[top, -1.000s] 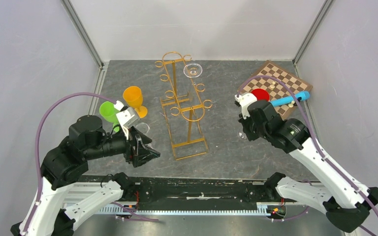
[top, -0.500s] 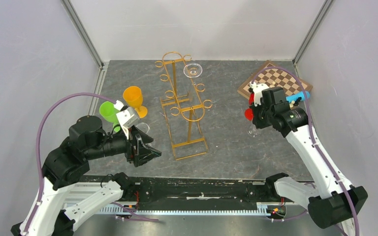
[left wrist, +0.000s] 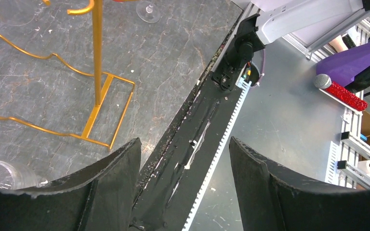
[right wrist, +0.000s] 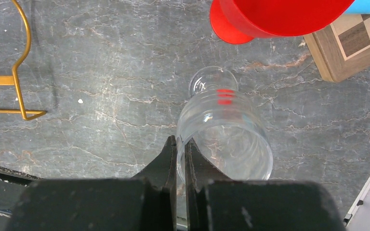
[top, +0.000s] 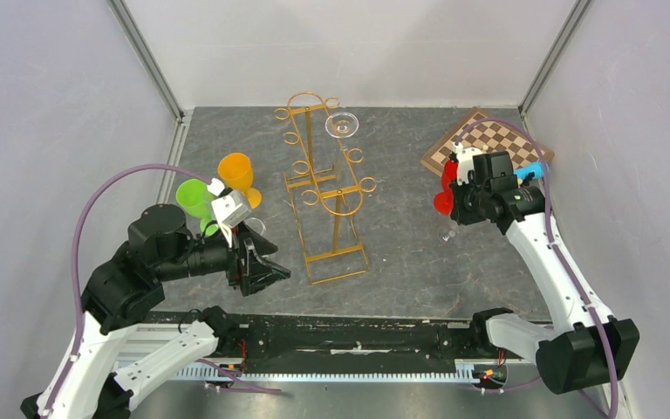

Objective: Take the wine glass off the wine glass rack
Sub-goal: Place the wine glass at the center of the board.

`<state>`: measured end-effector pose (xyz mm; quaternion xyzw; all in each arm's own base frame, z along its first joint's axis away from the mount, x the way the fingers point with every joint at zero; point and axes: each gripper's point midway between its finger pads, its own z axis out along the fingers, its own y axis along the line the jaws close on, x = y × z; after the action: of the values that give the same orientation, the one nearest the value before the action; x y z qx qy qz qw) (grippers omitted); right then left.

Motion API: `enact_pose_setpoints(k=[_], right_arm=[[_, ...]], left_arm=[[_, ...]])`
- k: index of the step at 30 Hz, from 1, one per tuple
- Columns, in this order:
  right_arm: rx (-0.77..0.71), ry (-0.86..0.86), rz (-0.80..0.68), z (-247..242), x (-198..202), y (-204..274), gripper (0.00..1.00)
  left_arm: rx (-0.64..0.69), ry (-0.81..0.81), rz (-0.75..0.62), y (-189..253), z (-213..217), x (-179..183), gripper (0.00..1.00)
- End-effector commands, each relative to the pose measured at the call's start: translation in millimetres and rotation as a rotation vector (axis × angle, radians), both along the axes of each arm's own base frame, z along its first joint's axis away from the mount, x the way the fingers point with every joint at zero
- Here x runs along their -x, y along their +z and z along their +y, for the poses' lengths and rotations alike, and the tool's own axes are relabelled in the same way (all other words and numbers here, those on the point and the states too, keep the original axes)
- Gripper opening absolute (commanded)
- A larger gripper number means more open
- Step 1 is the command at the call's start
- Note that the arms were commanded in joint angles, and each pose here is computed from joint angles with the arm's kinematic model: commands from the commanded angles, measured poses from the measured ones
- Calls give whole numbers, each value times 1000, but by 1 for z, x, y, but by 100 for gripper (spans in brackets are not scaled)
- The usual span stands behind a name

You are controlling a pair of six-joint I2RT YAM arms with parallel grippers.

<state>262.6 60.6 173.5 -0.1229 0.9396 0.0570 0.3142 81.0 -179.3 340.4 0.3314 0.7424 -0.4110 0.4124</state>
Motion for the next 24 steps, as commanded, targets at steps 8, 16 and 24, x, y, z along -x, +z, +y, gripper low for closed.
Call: enact_pose_setpoints(k=[8,16,24], right_arm=[[-16,-27,-23,-2,-23,-1,13],[18,-83,-94,-12,-37,36,45],[41,-142,-226,-22,-52,97,56]], left_arm=[[42,2,-5,11,0,4,73],[29,4,-5,6,2,4,74],[26,11,0,1,0,1,74]])
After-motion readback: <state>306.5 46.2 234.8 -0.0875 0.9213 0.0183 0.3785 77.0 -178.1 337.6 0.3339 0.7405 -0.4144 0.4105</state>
